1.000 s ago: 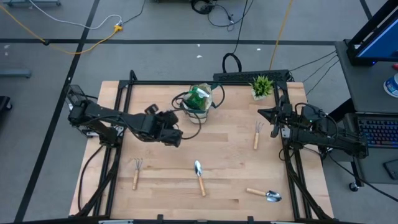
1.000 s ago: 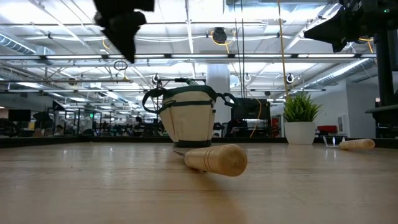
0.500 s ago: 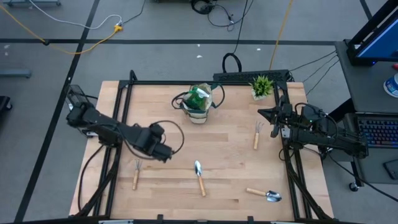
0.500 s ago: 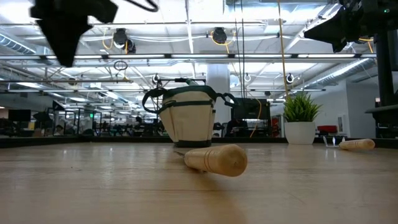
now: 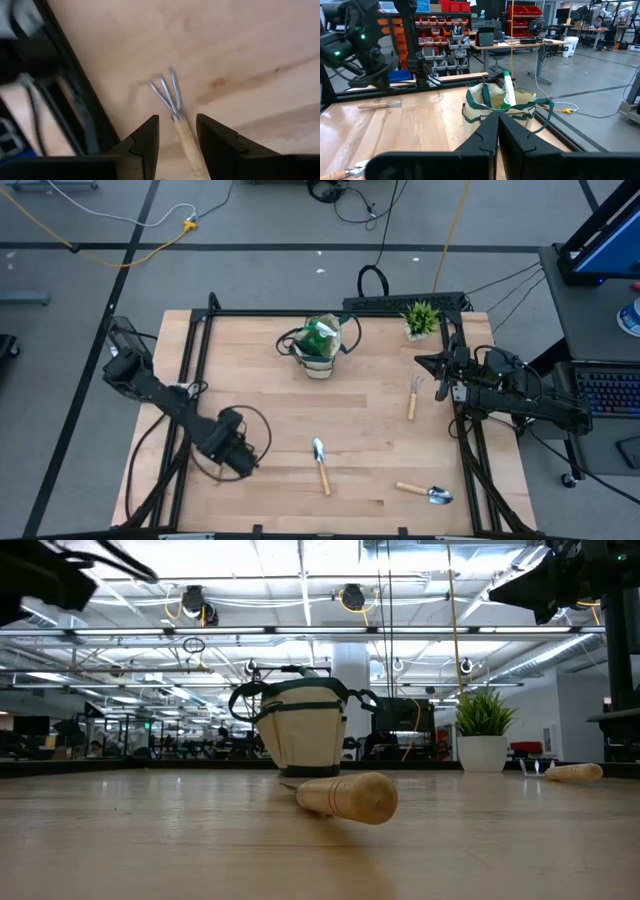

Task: Pick & Place Garden tools in Gardening bag
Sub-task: Put the bottom brown hand rake into the gardening bag

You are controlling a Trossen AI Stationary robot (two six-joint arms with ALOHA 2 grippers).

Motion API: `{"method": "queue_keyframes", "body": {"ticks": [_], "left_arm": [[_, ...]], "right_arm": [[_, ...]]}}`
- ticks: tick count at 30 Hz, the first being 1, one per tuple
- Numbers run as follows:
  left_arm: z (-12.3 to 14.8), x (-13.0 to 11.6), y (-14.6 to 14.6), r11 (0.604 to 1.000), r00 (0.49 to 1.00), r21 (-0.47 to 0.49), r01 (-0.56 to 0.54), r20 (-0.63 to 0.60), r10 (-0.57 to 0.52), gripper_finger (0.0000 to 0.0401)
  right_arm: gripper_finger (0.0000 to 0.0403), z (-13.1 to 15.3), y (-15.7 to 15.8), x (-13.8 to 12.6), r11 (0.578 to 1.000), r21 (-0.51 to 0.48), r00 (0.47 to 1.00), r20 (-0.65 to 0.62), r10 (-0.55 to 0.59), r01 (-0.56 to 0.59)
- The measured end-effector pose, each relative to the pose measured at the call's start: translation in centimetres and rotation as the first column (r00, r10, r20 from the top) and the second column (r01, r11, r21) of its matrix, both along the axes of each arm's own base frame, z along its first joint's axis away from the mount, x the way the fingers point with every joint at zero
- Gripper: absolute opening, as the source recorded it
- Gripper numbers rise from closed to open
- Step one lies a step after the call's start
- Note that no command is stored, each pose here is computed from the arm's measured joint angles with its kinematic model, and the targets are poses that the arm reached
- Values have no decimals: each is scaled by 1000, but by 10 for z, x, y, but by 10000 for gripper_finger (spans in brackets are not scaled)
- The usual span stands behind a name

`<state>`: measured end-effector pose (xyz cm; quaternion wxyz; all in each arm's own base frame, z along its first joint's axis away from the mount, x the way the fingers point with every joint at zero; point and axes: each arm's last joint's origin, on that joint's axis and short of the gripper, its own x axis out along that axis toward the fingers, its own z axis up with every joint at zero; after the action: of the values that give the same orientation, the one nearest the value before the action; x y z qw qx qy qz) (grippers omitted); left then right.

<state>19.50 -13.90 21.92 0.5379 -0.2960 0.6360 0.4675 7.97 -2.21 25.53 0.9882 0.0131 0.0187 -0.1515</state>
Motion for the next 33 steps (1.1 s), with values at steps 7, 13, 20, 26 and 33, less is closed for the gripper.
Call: {"method": "queue_keyframes", "body": {"ticks": [7, 13, 20, 26, 33], "left_arm": [[-22, -22, -19, 991, 991, -7, -135, -24, 135, 136], [-34, -29, -36, 975, 976, -63, -211, 46, 214, 136], [-44, -38, -48, 952, 951, -105, -286, 91, 296, 136], [-45, -41, -51, 950, 948, -103, -295, 96, 305, 136], [-60, -34, -59, 952, 950, -97, -289, 93, 298, 136]], "right_arm": [[4, 0, 0, 0, 1000, 3, 1000, 1, 0, 0], [4, 0, 0, 0, 999, 45, 1000, 14, -2, 2], [4, 0, 0, 0, 999, 44, 1000, 14, -2, 2], [4, 0, 0, 0, 999, 43, 1000, 13, -2, 1], [4, 0, 0, 0, 999, 43, 1000, 12, -2, 2]]}}
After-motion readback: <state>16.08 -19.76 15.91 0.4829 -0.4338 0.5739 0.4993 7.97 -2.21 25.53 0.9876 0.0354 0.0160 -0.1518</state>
